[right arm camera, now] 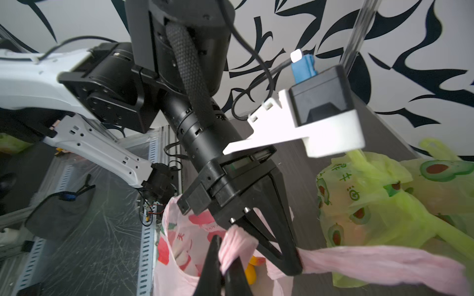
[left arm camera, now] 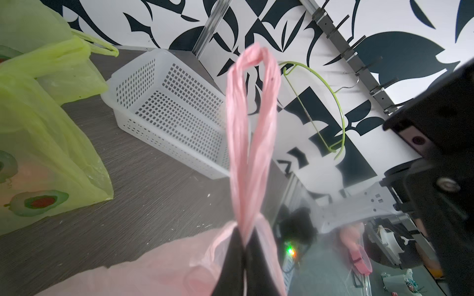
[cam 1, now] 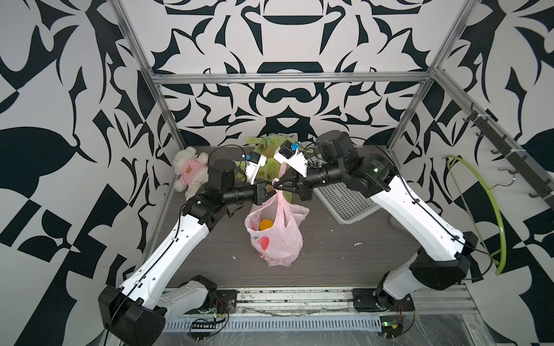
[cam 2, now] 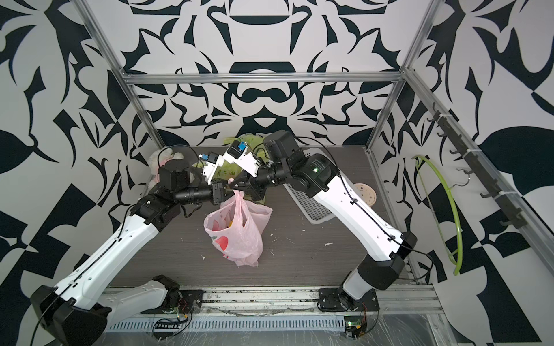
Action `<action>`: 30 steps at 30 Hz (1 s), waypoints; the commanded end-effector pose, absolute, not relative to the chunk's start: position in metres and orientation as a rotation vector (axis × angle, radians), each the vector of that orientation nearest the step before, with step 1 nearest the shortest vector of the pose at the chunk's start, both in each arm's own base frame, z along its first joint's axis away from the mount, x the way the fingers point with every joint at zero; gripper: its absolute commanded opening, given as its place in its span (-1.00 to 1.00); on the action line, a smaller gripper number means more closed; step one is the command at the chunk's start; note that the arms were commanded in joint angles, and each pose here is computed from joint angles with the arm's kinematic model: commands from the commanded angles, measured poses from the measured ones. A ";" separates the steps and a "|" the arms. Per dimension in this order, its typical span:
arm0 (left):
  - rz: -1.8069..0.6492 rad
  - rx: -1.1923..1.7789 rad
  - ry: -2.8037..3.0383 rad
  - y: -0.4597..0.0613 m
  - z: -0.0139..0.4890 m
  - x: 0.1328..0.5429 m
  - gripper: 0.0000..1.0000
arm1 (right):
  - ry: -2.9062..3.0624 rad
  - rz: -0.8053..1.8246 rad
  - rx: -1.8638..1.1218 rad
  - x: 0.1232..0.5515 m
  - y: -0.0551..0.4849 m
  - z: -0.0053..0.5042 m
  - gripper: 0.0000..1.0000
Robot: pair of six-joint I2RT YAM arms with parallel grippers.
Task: Place the peach into a plastic bag & tie a knot
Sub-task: Cross the plastic bag at the center of the board.
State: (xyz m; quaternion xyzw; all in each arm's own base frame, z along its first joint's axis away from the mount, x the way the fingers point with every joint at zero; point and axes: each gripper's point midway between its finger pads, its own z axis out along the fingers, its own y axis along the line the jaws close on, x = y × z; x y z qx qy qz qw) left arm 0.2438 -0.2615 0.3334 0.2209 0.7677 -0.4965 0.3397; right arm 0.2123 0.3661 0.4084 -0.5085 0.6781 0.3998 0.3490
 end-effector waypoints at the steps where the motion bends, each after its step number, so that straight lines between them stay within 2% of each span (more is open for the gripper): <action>1: -1.278 0.651 1.981 -0.266 0.345 0.235 -1.00 | 1.698 1.177 -1.336 0.204 0.373 0.428 -1.00; 11: -1.219 0.709 2.030 -0.264 0.343 0.227 -0.98 | 1.781 1.330 -1.296 0.235 0.363 0.414 -1.00; 17: -1.200 0.735 2.066 -0.265 0.340 0.230 -0.89 | 1.817 1.381 -1.348 0.234 0.363 0.404 -1.00; 23: -1.218 0.796 2.077 -0.266 0.345 0.223 -0.45 | 1.842 1.376 -1.374 0.236 0.364 0.395 -1.00; 30: -1.275 0.841 2.057 -0.265 0.349 0.213 -0.05 | 1.848 1.381 -1.381 0.238 0.365 0.391 -1.00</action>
